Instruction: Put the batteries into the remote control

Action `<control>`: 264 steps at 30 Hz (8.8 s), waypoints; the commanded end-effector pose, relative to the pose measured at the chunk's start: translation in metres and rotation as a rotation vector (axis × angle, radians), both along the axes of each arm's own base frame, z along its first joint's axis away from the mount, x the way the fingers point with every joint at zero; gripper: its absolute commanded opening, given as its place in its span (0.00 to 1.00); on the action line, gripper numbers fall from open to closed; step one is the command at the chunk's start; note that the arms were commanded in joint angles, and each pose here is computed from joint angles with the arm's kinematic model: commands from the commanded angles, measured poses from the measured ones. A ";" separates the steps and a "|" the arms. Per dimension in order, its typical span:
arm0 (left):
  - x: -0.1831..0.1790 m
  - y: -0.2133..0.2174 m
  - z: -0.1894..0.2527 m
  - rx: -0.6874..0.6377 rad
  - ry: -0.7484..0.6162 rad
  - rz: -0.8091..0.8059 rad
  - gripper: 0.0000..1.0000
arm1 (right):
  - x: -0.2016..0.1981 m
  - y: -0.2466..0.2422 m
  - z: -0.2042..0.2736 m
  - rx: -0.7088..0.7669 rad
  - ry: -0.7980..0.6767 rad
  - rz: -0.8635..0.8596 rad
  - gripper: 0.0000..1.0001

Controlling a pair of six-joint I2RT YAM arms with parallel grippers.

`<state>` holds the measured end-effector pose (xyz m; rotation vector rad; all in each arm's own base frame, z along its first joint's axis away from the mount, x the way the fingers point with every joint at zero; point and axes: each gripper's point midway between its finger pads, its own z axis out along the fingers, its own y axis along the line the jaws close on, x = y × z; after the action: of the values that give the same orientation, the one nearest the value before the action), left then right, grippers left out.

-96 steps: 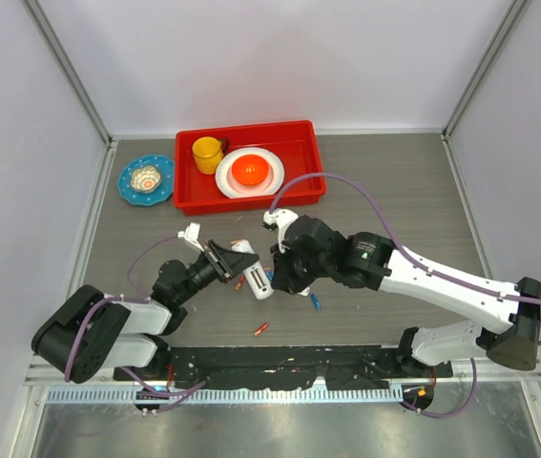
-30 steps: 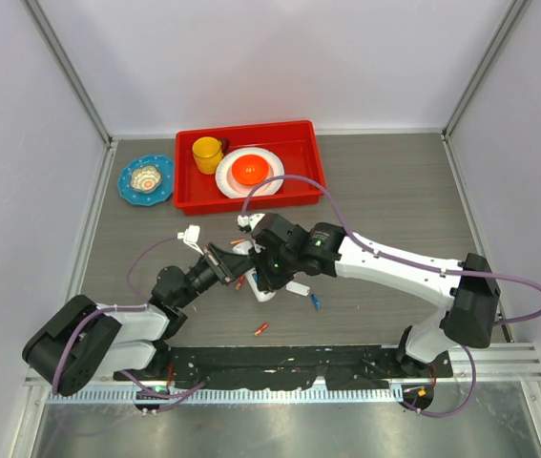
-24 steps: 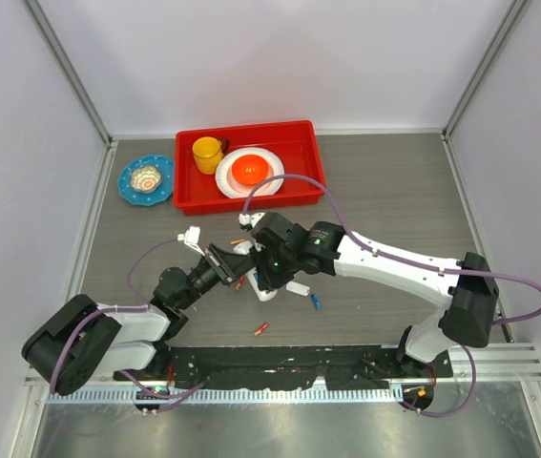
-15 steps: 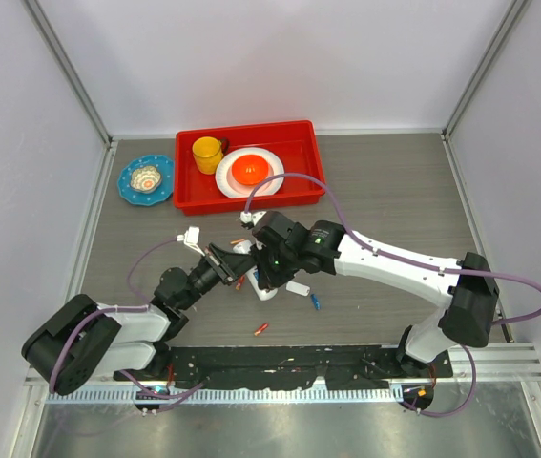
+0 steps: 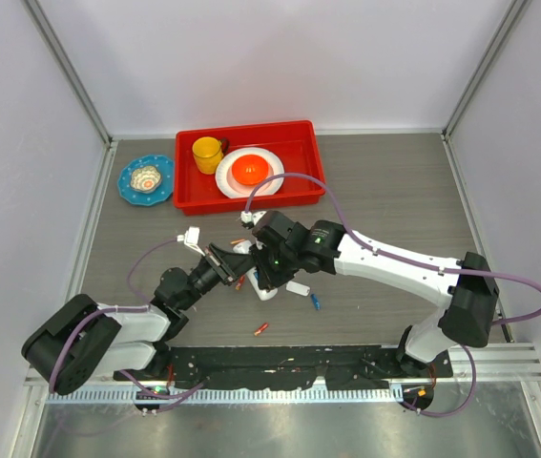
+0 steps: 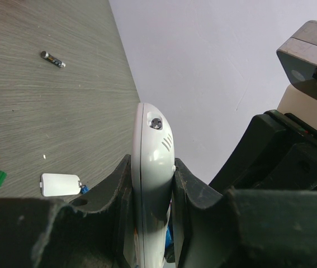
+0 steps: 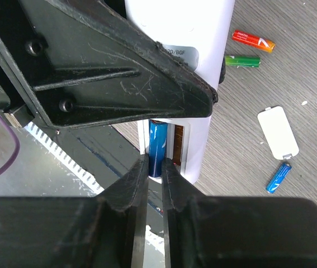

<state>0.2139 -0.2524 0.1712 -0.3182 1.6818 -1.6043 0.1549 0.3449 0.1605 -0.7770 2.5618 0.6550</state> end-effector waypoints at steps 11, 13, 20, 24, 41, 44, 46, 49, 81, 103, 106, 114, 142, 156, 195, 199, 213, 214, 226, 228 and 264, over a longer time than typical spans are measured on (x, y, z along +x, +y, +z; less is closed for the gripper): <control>-0.016 -0.005 0.078 -0.193 -0.246 -0.065 0.01 | 0.016 0.021 0.027 0.112 -0.070 -0.015 0.21; -0.016 -0.006 0.076 -0.188 -0.242 -0.066 0.00 | 0.017 0.021 0.028 0.111 -0.072 -0.014 0.22; -0.015 -0.007 0.076 -0.187 -0.241 -0.067 0.00 | 0.017 0.020 0.029 0.101 -0.072 -0.016 0.26; -0.015 -0.007 0.075 -0.183 -0.239 -0.067 0.01 | 0.018 0.018 0.028 0.090 -0.076 -0.020 0.27; -0.012 -0.007 0.065 -0.162 -0.216 -0.054 0.00 | 0.012 0.017 0.041 0.111 -0.059 -0.009 0.33; -0.011 -0.007 0.065 -0.163 -0.217 -0.049 0.00 | 0.010 0.014 0.043 0.111 -0.062 -0.009 0.33; -0.011 -0.007 0.065 -0.163 -0.217 -0.049 0.00 | 0.009 0.011 0.048 0.114 -0.066 -0.011 0.33; -0.010 -0.007 0.063 -0.158 -0.214 -0.044 0.00 | 0.006 0.007 0.061 0.140 -0.071 -0.018 0.34; -0.036 -0.004 0.108 -0.276 -0.285 -0.144 0.00 | 0.004 -0.035 0.100 0.727 -0.208 -0.117 0.67; -0.044 -0.005 0.115 -0.299 -0.288 -0.190 0.00 | -0.006 -0.013 0.066 0.817 0.033 -0.025 0.69; -0.045 -0.005 0.114 -0.299 -0.286 -0.193 0.00 | -0.007 -0.010 0.063 0.823 0.062 -0.020 0.69; -0.046 -0.005 0.115 -0.300 -0.287 -0.195 0.00 | -0.004 -0.008 0.057 0.814 0.068 -0.038 0.68; -0.048 -0.003 0.117 -0.307 -0.294 -0.196 0.00 | 0.005 -0.006 0.035 0.748 0.094 -0.081 0.57; -0.047 -0.002 0.110 -0.292 -0.284 -0.185 0.00 | 0.003 -0.004 0.049 0.785 0.090 -0.067 0.64; -0.047 -0.004 0.119 -0.308 -0.298 -0.197 0.00 | -0.019 -0.012 0.044 0.840 0.129 0.003 0.67; -0.048 -0.003 0.121 -0.311 -0.302 -0.199 0.00 | -0.017 -0.010 0.043 0.846 0.132 0.000 0.65; -0.050 -0.001 0.123 -0.319 -0.307 -0.199 0.00 | -0.012 -0.006 0.035 0.829 0.148 -0.022 0.56; -0.050 -0.001 0.123 -0.320 -0.308 -0.199 0.00 | -0.011 -0.006 0.034 0.827 0.151 -0.027 0.56; -0.053 0.002 0.131 -0.339 -0.324 -0.198 0.01 | -0.008 -0.005 0.027 0.817 0.161 -0.048 0.47; -0.053 0.002 0.132 -0.343 -0.327 -0.197 0.00 | -0.008 -0.005 0.026 0.816 0.164 -0.054 0.46; -0.060 -0.005 0.125 -0.327 -0.314 -0.213 0.00 | 0.009 0.011 0.042 0.859 0.151 -0.065 0.47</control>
<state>0.1857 -0.2671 0.2161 -0.2387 1.6067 -1.8067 0.1462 0.3521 0.1887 -0.3694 2.1323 1.7032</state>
